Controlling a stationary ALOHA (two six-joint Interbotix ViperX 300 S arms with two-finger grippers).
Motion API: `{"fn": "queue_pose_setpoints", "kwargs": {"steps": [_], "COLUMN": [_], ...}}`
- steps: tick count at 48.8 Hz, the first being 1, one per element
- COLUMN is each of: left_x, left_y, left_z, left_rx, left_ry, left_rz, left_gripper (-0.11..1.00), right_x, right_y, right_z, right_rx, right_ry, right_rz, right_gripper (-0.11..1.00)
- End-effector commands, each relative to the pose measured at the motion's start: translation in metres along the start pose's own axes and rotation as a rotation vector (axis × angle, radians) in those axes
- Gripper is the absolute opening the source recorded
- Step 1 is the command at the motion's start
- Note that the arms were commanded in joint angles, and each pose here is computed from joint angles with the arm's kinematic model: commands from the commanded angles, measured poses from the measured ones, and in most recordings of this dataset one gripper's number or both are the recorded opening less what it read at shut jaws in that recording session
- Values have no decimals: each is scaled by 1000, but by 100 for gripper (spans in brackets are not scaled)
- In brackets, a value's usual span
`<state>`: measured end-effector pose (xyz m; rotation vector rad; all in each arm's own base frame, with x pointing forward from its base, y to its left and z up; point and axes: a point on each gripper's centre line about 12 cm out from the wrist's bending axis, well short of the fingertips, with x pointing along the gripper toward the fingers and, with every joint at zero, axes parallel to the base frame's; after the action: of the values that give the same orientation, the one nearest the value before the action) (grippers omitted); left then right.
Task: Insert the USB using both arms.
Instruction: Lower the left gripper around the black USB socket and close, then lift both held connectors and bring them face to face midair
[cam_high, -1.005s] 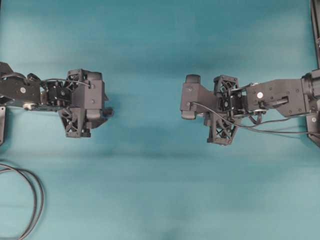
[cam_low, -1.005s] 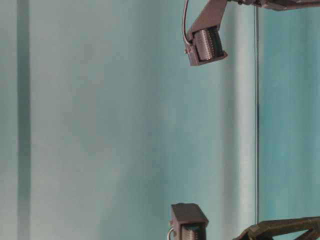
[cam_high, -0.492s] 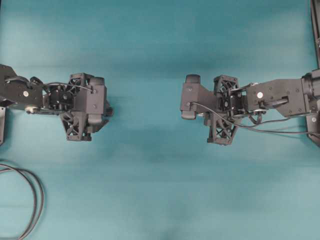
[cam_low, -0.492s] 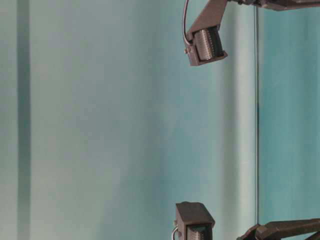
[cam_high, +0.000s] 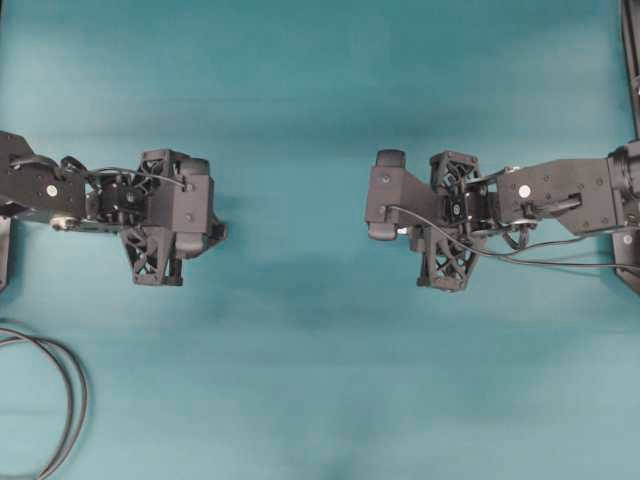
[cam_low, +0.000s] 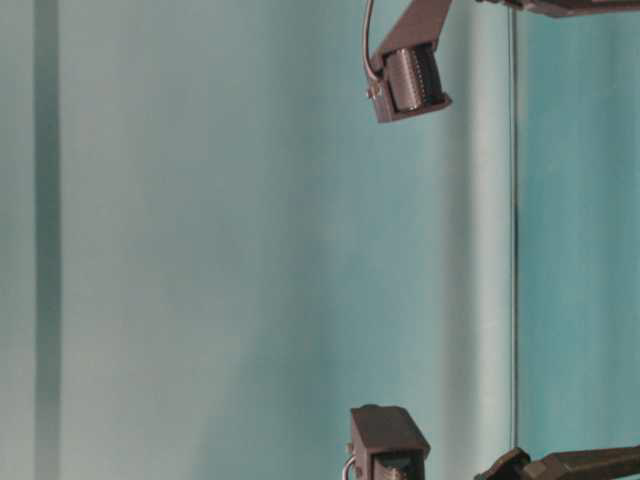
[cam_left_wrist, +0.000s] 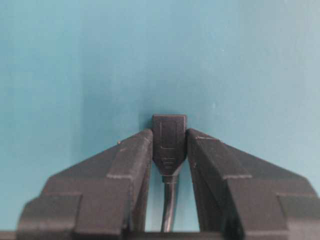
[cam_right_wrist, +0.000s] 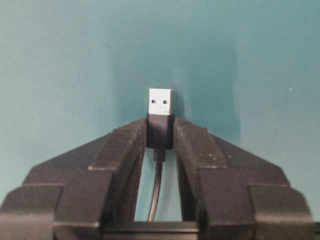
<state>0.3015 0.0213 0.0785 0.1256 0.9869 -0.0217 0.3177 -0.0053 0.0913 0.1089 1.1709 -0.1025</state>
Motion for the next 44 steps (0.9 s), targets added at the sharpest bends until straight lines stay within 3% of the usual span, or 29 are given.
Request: {"fn": "queue_pose_setpoints", "kwargs": {"steps": [1, 9, 17, 19, 25, 35, 44], "left_x": [2, -2, -14, -18, -27, -42, -68], "left_y": [1, 2, 3, 2, 4, 3, 6], "left_z": [0, 8, 15, 16, 27, 48, 65], "left_rx": [7, 2, 10, -19, -31, -81, -186], "left_ry": [12, 18, 120, 147, 171, 113, 22], "left_rz": [-1, -4, -26, -31, -36, -41, -63], "left_gripper": [22, 22, 22, 22, 22, 22, 22], "right_x": [-7, -13, -21, -25, -31, -42, -64], "right_y": [7, 7, 8, 8, 7, 7, 8], "right_z": [4, 6, 14, 16, 21, 26, 34], "right_rx": [-12, -13, -17, -18, -28, -40, -58], "right_ry": [-17, -21, -51, -63, -78, -78, -136], "right_rz": [11, 11, 14, 15, 11, 3, 8], "right_gripper": [22, 20, 20, 20, 20, 20, 20]}}
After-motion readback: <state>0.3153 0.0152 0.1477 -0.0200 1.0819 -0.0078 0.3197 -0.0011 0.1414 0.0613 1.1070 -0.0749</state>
